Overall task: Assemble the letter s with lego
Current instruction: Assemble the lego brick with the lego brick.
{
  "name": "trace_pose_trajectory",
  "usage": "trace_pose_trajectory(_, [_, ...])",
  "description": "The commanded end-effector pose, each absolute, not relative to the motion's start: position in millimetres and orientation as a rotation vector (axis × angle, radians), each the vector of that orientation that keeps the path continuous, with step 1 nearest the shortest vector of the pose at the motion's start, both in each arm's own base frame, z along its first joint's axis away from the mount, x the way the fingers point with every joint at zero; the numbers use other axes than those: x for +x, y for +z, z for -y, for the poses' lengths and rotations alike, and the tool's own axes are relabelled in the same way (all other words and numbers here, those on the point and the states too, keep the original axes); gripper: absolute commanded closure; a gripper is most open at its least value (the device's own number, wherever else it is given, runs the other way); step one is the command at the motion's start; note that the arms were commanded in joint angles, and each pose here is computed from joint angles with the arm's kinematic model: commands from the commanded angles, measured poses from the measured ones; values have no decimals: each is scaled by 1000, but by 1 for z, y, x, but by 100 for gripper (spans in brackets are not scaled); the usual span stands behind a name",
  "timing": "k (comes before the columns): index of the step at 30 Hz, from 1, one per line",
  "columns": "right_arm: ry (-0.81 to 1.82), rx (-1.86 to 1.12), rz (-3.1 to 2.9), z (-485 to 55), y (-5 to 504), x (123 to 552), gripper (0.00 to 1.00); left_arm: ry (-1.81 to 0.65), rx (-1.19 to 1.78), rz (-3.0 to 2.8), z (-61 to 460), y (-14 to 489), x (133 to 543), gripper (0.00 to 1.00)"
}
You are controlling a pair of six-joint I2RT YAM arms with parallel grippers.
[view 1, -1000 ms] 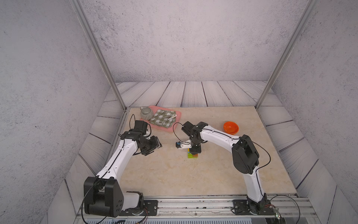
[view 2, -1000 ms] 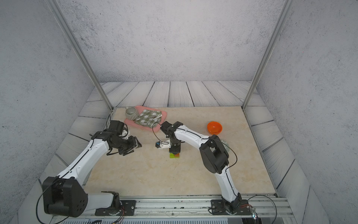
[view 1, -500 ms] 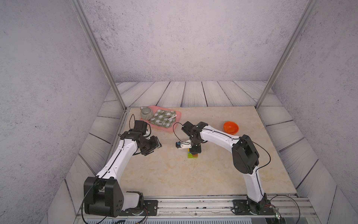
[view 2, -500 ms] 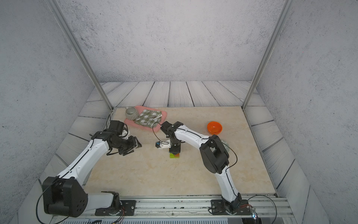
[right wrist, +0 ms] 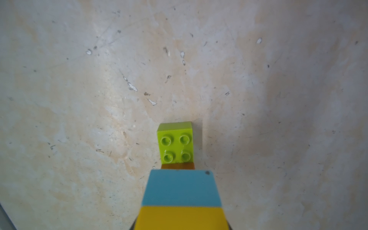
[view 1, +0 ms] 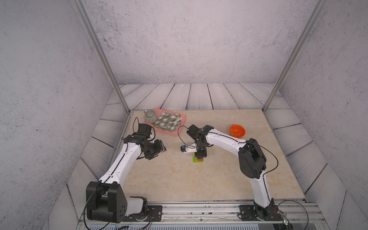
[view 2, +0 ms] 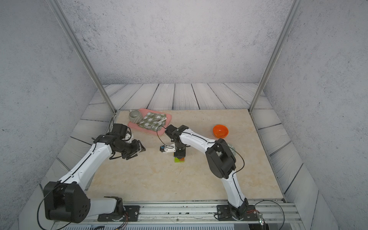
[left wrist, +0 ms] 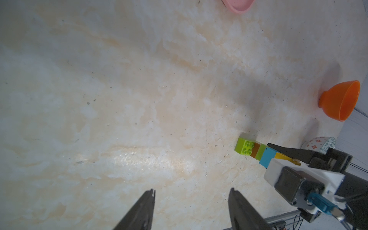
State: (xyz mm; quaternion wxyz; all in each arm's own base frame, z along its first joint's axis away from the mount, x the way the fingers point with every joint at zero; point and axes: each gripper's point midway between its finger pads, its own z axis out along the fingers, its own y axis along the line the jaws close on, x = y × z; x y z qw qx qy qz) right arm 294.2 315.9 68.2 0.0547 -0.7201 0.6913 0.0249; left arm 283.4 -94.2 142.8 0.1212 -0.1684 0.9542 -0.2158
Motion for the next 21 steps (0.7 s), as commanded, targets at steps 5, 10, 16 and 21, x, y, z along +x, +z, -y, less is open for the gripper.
trace_pose_trajectory(5, [114,-2206,-2120,-304,78,282,80,-622,-485,-2776,91,150,282,36])
trace_pose_trajectory(10, [143,-2202,-2114,-305,82,280,80,-620,-485,-2775,90,150,282,36])
trace_pose_trajectory(16, [147,-2201,-2089,-306,92,281,80,-622,-487,-2776,90,150,282,36])
trace_pose_trajectory(21, [156,-2222,-2096,-304,85,279,80,-624,-486,-2773,90,151,283,36])
